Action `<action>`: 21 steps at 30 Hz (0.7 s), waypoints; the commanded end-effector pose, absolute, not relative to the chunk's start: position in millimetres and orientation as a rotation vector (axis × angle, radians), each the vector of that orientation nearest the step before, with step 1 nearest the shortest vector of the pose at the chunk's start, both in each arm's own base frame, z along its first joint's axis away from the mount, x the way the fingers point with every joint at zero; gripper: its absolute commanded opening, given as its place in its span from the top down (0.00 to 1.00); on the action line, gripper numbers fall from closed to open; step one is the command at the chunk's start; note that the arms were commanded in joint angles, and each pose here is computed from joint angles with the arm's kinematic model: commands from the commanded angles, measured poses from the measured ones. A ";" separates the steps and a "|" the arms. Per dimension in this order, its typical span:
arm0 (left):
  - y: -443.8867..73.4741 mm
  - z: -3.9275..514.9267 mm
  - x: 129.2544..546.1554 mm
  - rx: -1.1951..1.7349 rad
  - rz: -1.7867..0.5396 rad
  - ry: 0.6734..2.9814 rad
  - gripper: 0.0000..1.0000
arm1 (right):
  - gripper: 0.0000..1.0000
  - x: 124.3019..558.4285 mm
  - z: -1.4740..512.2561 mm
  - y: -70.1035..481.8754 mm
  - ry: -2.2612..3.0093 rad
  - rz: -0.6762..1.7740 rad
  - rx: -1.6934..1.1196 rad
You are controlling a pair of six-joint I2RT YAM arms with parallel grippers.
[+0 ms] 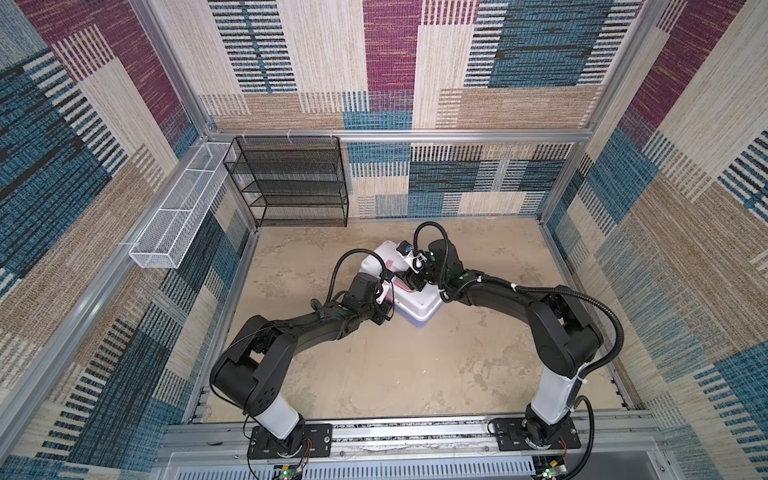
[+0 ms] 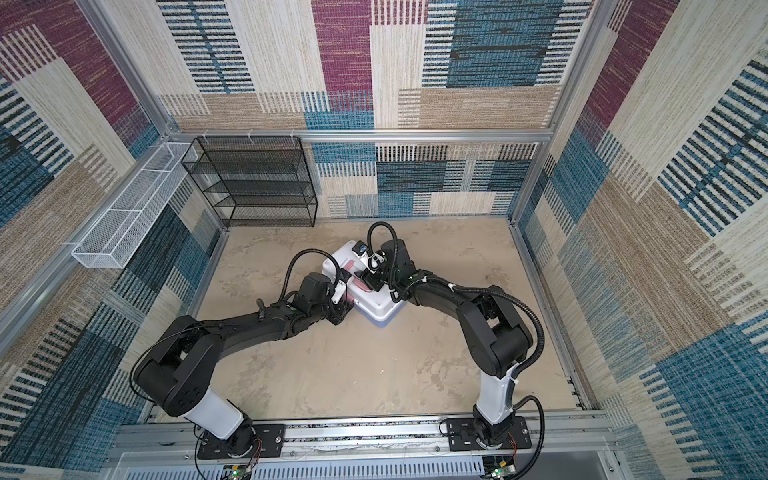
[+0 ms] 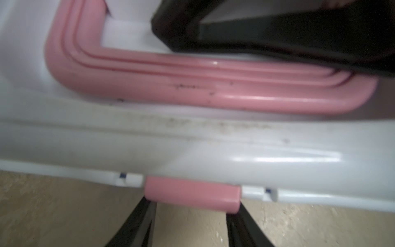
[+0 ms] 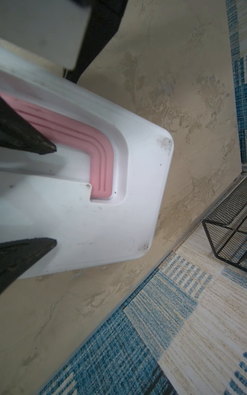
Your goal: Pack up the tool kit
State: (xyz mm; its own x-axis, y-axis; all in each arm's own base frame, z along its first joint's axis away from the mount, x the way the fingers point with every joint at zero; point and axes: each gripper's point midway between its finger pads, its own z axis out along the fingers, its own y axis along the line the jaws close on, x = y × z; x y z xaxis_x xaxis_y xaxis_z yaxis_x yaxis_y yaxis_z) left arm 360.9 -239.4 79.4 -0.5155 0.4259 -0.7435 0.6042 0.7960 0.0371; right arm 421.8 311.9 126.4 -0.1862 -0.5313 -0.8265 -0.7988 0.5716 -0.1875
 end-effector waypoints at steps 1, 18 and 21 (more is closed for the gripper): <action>-249.9 109.9 386.6 0.710 -0.298 2.046 0.51 | 0.36 345.8 27.8 265.9 2.331 0.357 -1.272; -242.2 113.1 380.5 0.692 -0.307 2.031 0.51 | 0.36 343.1 25.2 264.8 2.341 0.363 -1.269; -245.2 112.5 382.1 0.698 -0.320 2.035 0.51 | 0.36 343.2 25.6 264.7 2.340 0.362 -1.269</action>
